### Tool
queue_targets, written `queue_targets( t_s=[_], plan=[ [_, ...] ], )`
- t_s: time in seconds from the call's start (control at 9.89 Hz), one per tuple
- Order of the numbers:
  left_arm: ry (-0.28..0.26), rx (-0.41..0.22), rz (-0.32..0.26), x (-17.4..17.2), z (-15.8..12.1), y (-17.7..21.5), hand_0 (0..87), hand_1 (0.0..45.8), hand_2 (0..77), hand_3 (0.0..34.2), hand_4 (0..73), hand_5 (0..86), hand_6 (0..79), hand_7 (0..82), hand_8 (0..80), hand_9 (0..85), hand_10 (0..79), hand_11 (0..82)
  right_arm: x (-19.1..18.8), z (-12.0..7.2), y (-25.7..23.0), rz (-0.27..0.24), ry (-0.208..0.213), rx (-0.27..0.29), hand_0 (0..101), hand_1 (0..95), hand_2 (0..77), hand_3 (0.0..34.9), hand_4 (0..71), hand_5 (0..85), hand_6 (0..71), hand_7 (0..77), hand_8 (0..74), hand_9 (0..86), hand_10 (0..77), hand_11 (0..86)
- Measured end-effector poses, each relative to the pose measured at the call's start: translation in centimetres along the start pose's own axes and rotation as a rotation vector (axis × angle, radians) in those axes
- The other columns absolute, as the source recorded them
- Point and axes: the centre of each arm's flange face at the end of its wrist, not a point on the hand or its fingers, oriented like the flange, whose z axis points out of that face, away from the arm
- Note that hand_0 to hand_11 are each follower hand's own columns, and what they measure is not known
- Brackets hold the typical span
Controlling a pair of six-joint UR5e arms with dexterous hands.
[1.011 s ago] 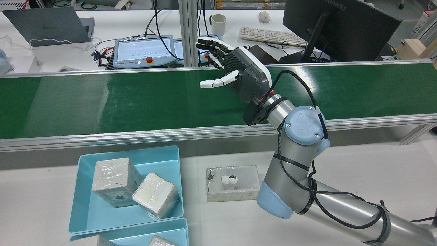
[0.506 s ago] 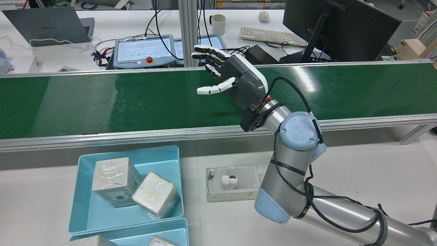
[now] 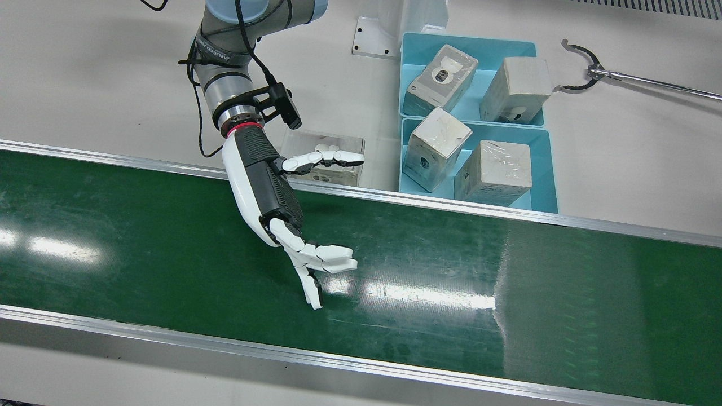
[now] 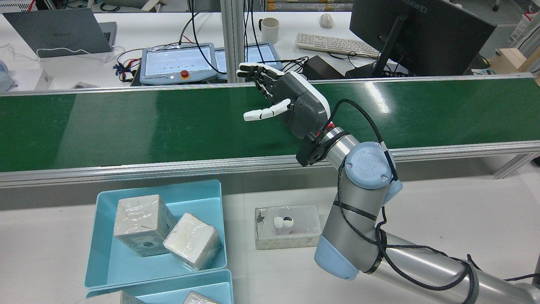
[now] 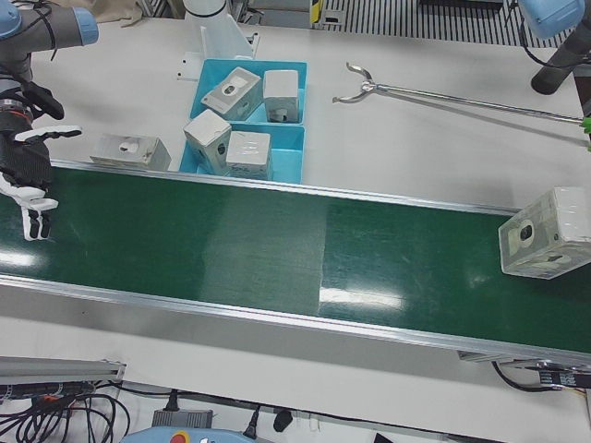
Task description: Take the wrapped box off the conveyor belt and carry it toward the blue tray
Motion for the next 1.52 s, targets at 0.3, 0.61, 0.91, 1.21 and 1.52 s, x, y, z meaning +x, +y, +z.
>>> queue_targets(
  t_s=[0.3, 0.61, 0.91, 1.21, 1.52],
  plan=[
    [0.000, 0.000, 0.000, 0.0, 0.0, 0.0, 0.0, 0.0, 0.5, 0.0, 0.0, 0.5, 0.0, 0.5, 0.5, 0.0, 0.5, 0.0, -0.5, -0.3, -0.5, 0.002, -0.001, 0.008, 54, 21.8, 13.6, 1.8, 23.5, 24.5, 9.8, 27.3, 0.0, 5.4, 0.0, 1.6],
    [0.000, 0.000, 0.000, 0.0, 0.0, 0.0, 0.0, 0.0, 1.1, 0.0, 0.0, 0.5, 0.0, 0.5, 0.5, 0.0, 0.0, 0.0, -1.2, -0.2, -0.7, -0.001, -0.010, 0.009, 55, 21.3, 17.5, 1.5, 25.1, 26.2, 10.9, 30.0, 1.6, 7.1, 0.0, 1.6],
    [0.000, 0.000, 0.000, 0.0, 0.0, 0.0, 0.0, 0.0, 0.5, 0.0, 0.0, 1.1, 0.0, 0.5, 0.5, 0.0, 0.5, 0.0, -1.3, 0.1, -0.2, 0.017, -0.016, -0.001, 56, 22.9, 18.5, 0.5, 30.5, 32.2, 15.8, 38.2, 4.9, 10.9, 3.3, 7.1],
    [0.000, 0.000, 0.000, 0.0, 0.0, 0.0, 0.0, 0.0, 1.1, 0.0, 0.0, 0.5, 0.0, 0.5, 0.5, 0.0, 0.0, 0.0, -1.1, 0.8, 1.9, 0.044, -0.020, -0.047, 54, 16.4, 18.0, 0.5, 34.4, 38.2, 28.4, 52.4, 7.6, 16.9, 9.8, 15.8],
    [0.000, 0.000, 0.000, 0.0, 0.0, 0.0, 0.0, 0.0, 1.1, 0.0, 0.0, 0.5, 0.0, 0.5, 0.5, 0.0, 0.0, 0.0, -0.7, 0.3, 3.4, 0.066, -0.012, -0.078, 54, 17.5, 18.5, 0.5, 38.7, 51.8, 42.0, 70.4, 16.9, 25.6, 14.2, 22.4]
  ],
)
